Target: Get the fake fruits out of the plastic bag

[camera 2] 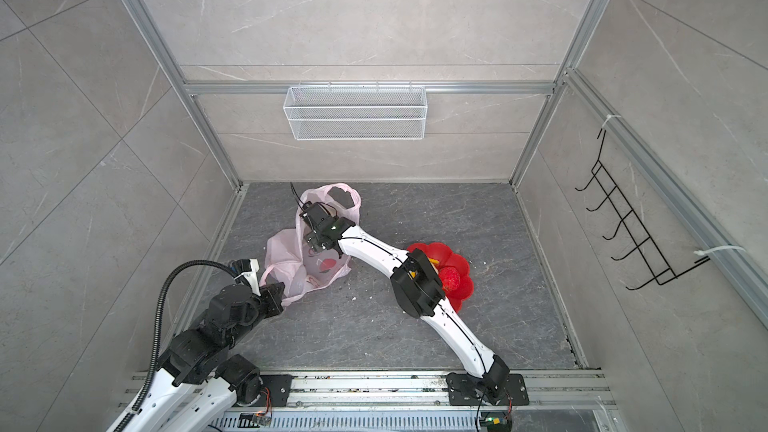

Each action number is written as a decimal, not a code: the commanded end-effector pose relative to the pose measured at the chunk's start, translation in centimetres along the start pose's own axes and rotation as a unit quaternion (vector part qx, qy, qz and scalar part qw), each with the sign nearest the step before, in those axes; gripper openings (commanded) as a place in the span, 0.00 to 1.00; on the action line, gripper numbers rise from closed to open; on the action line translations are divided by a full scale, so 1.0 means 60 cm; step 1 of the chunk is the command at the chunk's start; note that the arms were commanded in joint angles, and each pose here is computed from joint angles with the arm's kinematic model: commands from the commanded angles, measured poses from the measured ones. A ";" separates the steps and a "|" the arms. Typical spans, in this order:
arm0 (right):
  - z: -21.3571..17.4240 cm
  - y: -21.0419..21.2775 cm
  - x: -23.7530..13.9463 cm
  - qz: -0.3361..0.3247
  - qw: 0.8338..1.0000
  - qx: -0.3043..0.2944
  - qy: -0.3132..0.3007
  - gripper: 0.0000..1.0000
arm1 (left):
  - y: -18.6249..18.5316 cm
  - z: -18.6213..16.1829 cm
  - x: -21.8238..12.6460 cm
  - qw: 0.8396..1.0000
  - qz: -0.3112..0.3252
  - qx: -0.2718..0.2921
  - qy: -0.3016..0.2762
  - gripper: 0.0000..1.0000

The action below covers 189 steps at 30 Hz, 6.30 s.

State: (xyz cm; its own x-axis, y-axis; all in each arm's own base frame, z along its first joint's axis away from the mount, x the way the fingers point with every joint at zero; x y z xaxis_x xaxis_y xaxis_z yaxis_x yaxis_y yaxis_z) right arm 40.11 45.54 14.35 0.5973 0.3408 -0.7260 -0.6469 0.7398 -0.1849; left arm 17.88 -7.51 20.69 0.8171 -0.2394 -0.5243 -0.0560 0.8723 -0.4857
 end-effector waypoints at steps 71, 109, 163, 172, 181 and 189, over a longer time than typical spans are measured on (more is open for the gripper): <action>0.237 -0.092 -0.440 0.119 0.958 -0.025 -0.260 0.07 | -0.053 0.201 0.084 0.995 0.047 -0.001 -0.085 0.00; 0.255 -0.215 -0.390 0.046 0.954 0.035 -0.295 0.08 | -0.191 0.417 0.141 0.989 -0.086 0.036 -0.118 0.00; -0.261 -0.095 -0.461 0.021 0.982 0.174 -0.065 0.62 | -0.003 0.001 -0.043 0.992 0.051 -0.023 0.114 0.00; -0.181 0.011 -0.447 0.090 0.985 0.122 -0.077 0.49 | -0.020 0.023 -0.029 0.995 0.043 0.001 0.091 0.00; -0.117 0.084 -0.398 0.127 0.981 0.112 -0.091 0.43 | -0.018 0.044 -0.045 0.995 0.063 0.027 0.071 0.00; -0.071 0.116 -0.413 0.133 0.979 0.093 -0.121 0.41 | -0.008 0.060 -0.067 0.995 0.082 0.031 0.047 0.00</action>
State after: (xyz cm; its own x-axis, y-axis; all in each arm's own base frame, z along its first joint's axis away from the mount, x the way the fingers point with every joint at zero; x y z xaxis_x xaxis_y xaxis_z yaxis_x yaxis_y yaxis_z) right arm 19.28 38.75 25.59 0.5077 0.6143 -0.6041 -0.6925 0.7081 0.1380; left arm 16.89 -6.07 24.62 0.7226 -0.1585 -0.6729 -0.1491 0.9147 -0.3756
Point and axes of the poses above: each gripper's point midway between its finger pads, its own x axis out along the fingers, its own y axis along the line the jaws close on, z = x × y, the point moved 4 cm from there along -x, back along the fingers, and after that the axes turned 4 degrees about -x, right-handed, at the moved point
